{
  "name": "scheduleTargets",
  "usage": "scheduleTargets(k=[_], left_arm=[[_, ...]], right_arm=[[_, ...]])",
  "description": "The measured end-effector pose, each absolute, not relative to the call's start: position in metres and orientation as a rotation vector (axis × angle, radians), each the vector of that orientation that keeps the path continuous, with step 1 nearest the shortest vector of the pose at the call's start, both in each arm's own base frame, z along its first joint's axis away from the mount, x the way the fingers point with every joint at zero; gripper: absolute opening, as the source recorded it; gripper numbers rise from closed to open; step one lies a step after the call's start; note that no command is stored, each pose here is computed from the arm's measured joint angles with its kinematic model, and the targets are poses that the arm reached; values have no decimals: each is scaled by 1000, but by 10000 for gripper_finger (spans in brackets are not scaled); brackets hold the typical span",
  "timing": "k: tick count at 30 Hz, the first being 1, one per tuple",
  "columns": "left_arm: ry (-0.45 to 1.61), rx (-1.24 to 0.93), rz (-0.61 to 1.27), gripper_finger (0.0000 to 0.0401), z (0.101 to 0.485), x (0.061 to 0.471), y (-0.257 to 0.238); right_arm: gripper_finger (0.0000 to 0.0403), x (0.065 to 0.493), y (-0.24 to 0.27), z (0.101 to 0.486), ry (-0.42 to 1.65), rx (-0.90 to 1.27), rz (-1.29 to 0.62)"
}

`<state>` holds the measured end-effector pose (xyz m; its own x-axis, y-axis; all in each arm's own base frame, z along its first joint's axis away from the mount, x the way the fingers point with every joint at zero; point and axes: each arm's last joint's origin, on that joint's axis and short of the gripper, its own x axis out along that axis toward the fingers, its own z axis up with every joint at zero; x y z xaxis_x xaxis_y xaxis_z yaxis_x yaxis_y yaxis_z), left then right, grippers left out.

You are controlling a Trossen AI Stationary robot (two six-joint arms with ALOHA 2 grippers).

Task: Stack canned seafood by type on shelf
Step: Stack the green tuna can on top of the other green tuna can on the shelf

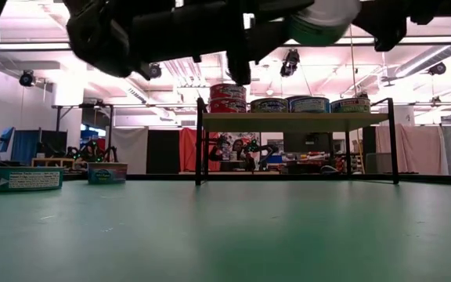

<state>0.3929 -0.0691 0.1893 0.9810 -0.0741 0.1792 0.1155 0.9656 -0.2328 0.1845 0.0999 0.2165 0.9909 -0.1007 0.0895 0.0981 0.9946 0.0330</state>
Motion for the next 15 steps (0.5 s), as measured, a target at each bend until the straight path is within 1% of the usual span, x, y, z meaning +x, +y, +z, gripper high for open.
scheduleTargets(k=[5, 10, 12, 15], left_arm=[[-206, -473, -112, 124, 179, 378, -61], [-170, -746, -111, 124, 166, 368, -52], [-155, -857, -116, 124, 163, 365, -51], [-145, -970, -124, 124, 161, 363, -51]], right_arm=[[306, 177, 103, 224, -119, -30, -72], [297, 177, 113, 232, -104, -186, -41], [291, 183, 121, 237, -47, -279, -43], [281, 194, 132, 240, 119, -476, -76]])
